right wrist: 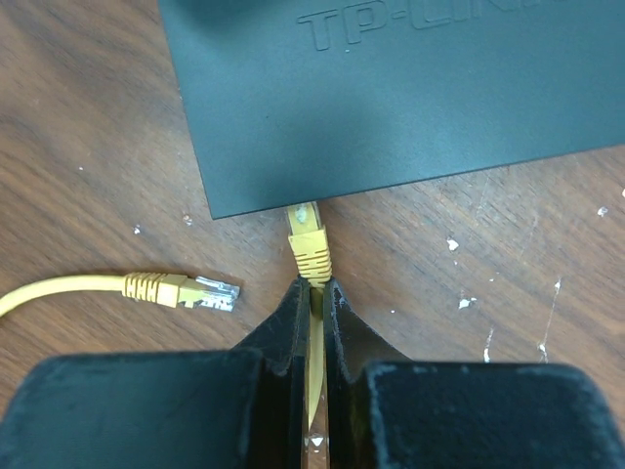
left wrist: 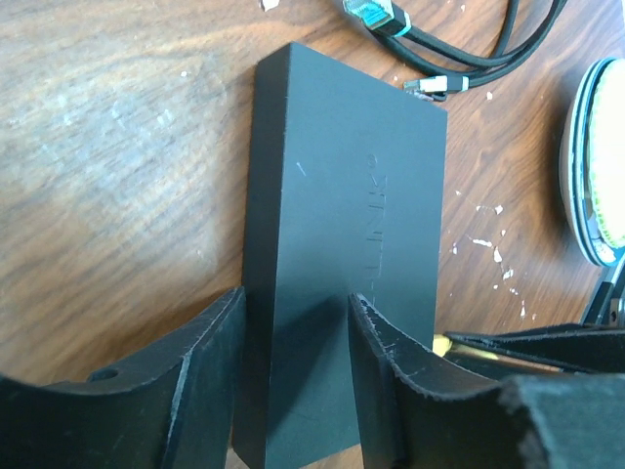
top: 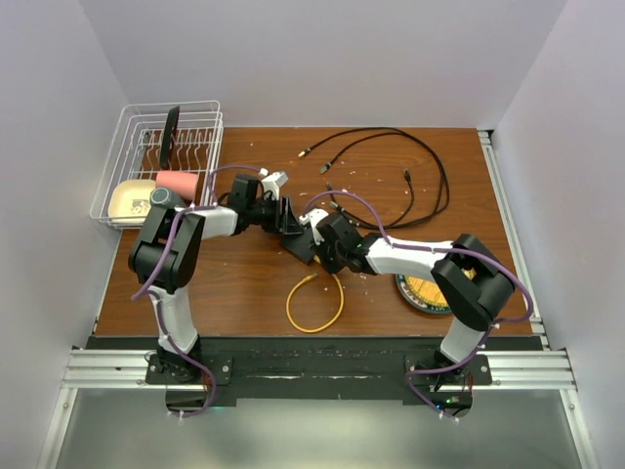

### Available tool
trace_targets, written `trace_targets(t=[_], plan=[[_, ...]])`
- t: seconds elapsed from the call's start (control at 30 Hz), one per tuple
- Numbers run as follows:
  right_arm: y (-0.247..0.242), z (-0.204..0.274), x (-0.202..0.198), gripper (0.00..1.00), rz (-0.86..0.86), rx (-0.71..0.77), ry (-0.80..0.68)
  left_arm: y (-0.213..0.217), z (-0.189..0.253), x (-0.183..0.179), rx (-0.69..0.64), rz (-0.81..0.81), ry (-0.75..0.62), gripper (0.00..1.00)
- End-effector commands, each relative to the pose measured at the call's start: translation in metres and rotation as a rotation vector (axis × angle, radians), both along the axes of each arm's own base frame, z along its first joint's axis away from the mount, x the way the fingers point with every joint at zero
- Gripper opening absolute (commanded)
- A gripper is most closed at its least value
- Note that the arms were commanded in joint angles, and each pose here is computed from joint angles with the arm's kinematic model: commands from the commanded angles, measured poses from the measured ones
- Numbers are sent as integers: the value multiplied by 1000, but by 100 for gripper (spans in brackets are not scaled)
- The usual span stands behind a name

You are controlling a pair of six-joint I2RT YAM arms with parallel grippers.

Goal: Insert the plug into the switch port

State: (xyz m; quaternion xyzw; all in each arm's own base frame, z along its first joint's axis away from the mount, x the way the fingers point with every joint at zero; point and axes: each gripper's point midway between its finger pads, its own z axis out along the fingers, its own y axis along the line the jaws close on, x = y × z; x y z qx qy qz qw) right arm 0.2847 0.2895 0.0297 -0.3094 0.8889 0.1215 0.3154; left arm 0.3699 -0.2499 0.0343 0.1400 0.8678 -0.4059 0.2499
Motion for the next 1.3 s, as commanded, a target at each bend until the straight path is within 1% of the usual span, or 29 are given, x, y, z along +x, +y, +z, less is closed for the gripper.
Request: trace_targets(t=[0.0,0.27,0.4,0.5,0.73,1.0,1.27], plan=[[60,129,89,0,-88,352,-408,-33,22,-102,-152,-245,303,51],[78,135,88,0,-15,409,-415,-35,17,-110,-148,-255,314,58],[85,124,88,0,12,407,-397,-37,17,-111,-154,-266,319,61],[84,118,91,0,-7,402,-392,-37,13,-115,-154,-271,337,61],[81,113,101,0,-65,387,-405,-36,4,-126,-143,-281,379,61],[82,119,113,0,-109,399,-433,-30,-5,-141,-110,-295,435,59],[88,137,128,0,-126,447,-468,-27,-9,-158,-102,-319,479,56]])
